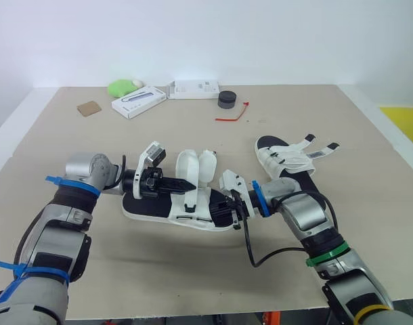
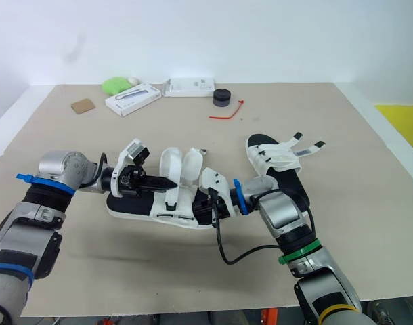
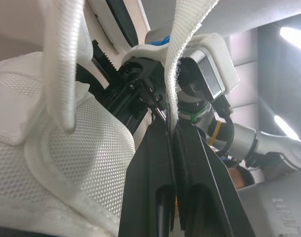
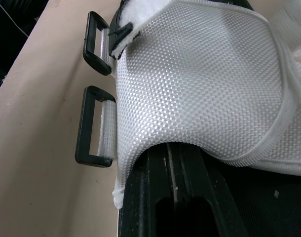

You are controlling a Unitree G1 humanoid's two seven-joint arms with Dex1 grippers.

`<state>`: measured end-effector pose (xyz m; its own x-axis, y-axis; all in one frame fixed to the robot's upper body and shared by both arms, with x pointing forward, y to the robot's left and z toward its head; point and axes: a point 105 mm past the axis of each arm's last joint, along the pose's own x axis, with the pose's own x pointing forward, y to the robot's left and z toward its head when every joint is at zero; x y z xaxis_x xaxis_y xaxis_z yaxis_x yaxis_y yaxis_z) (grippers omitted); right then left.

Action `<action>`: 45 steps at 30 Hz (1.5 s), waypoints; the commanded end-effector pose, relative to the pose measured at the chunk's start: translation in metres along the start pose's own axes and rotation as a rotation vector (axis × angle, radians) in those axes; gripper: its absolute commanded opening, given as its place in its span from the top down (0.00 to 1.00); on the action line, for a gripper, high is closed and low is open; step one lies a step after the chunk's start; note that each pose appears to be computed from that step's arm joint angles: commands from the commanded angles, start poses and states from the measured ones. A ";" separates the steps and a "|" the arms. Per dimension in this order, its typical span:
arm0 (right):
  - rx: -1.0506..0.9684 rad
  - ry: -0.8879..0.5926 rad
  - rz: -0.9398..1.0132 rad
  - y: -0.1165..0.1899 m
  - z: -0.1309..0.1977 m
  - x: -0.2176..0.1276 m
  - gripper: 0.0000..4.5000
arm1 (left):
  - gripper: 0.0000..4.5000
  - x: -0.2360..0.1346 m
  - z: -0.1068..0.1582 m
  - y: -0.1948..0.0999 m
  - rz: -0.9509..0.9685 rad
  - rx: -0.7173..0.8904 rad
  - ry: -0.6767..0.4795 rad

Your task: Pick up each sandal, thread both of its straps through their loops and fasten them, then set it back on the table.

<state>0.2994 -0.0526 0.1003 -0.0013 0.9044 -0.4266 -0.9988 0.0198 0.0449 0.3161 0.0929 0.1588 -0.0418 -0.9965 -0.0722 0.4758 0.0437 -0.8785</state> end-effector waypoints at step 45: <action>0.158 0.101 0.047 0.016 -0.043 0.012 1.00 | 0.97 -0.012 -0.014 -0.007 0.025 0.096 0.008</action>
<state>0.2967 -0.0534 0.1000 -0.0040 0.9090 -0.4167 -0.9974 0.0261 0.0665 0.3004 0.1098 0.1439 -0.0197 -0.9919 -0.1255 0.5083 0.0982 -0.8556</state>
